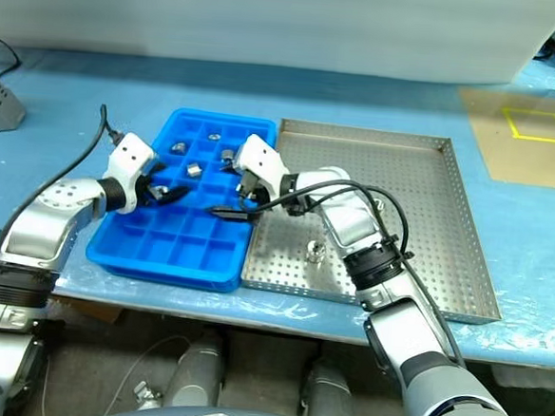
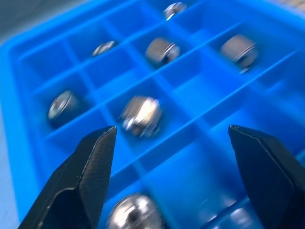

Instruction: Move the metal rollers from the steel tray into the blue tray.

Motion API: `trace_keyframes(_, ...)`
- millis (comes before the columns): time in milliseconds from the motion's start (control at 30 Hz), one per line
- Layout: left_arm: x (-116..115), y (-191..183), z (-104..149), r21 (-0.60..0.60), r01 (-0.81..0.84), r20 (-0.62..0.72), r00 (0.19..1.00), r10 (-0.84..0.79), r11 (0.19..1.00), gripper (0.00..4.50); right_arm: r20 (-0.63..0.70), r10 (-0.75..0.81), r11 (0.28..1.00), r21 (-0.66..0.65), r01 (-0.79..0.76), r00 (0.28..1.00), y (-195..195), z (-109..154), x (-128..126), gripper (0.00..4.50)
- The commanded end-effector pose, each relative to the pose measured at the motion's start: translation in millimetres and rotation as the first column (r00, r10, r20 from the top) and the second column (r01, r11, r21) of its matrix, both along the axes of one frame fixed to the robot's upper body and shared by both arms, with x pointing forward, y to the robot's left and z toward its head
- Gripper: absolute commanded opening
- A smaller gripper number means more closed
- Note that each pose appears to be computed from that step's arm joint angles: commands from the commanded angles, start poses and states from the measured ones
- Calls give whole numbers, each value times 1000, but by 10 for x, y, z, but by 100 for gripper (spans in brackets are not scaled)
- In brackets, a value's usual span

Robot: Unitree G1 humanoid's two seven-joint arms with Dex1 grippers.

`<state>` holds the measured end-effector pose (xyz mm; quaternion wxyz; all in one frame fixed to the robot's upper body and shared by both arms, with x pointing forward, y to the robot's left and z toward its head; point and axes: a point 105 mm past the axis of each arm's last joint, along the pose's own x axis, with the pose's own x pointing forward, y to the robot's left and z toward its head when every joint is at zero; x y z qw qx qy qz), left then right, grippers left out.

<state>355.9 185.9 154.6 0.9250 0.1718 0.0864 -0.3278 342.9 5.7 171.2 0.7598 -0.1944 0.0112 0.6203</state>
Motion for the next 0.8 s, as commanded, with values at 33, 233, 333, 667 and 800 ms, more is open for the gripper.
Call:
trace_keyframes(33,-94,-149,337,-49,110,81,991,-106,993,395,49,-26,999,27,25,998,-235,196,25,450)
trace_keyframes(233,-87,-620,452,-58,307,91,949,-301,950,395,82,-222,974,-23,225,972,-804,189,191,450)
trace_keyframes(333,-83,-819,409,-47,396,68,917,-393,917,395,89,-312,948,-36,316,946,-1074,182,186,450)
trace_keyframes(667,-127,-1574,102,61,696,-40,718,-695,716,395,76,-557,824,-77,561,827,-1665,-38,-171,450)
trace_keyframes(800,-183,-1759,-80,72,769,-119,639,-760,635,395,72,-614,783,-68,618,786,-1738,-69,-252,450)
